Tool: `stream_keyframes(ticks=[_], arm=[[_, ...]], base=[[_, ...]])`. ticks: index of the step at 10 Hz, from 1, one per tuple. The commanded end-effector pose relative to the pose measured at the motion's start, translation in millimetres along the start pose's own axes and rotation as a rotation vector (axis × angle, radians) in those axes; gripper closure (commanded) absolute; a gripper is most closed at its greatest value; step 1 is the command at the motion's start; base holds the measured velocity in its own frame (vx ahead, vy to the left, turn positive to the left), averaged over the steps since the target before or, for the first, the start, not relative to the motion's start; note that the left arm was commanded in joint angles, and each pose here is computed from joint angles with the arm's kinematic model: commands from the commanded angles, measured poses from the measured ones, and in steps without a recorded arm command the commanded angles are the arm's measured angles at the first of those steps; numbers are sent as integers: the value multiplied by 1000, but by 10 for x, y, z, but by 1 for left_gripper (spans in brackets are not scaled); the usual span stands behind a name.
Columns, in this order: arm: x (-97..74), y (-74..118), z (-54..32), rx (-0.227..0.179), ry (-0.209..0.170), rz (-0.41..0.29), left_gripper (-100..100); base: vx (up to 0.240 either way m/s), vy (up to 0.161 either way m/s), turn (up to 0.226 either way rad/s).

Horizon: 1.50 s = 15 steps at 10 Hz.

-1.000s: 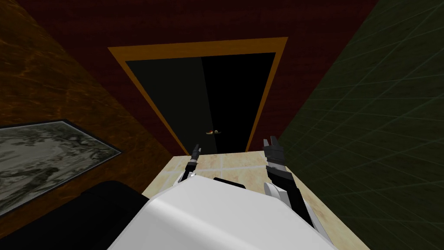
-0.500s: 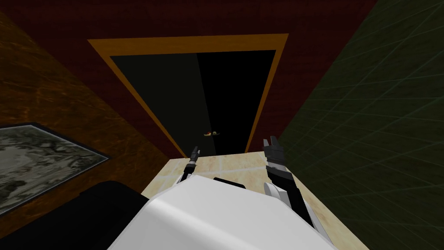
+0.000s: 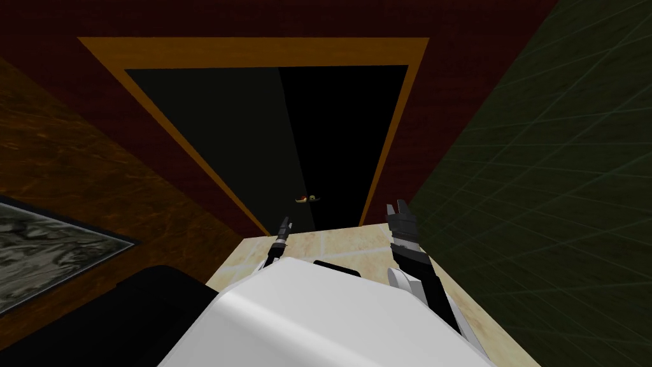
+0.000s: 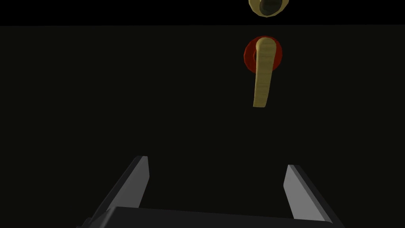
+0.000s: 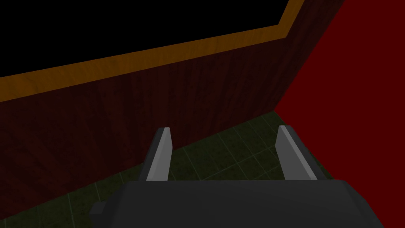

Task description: Pull the door open

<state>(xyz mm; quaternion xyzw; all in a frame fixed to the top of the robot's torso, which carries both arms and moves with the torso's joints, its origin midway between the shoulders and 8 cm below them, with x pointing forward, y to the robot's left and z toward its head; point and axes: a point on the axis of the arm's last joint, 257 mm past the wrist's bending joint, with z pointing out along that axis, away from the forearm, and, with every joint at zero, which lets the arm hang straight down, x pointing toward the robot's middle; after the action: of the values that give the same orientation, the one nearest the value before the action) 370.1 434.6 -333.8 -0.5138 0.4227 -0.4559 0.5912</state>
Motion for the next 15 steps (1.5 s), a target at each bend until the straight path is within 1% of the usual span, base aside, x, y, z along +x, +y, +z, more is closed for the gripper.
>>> stream_keyframes(ticks=[1, 2, 5, 8, 9, 11, 13, 14, 15], arm=[[-50, 77, -33, -13, -8, -3, -100], [-81, 116, -53, -21, -14, -5, -100], [-232, 291, -154, -58, -39, -13, -100], [-309, 375, -210, -76, -52, -17, -100], [-353, 422, -243, -87, -60, -20, -100], [-388, 460, -270, -95, -66, -22, -100], [-455, 528, -323, -110, -79, -25, -100], [-437, 511, -315, -107, -75, -24, -100], [-704, 551, -439, -128, -119, -1, -100]], base=[[87, -7, -38], [95, 2, -34], [143, -11, -54], [122, 18, -27], [123, 12, -42], [108, 8, -22], [114, 10, -36], [55, 8, -6], [45, 34, 117]])
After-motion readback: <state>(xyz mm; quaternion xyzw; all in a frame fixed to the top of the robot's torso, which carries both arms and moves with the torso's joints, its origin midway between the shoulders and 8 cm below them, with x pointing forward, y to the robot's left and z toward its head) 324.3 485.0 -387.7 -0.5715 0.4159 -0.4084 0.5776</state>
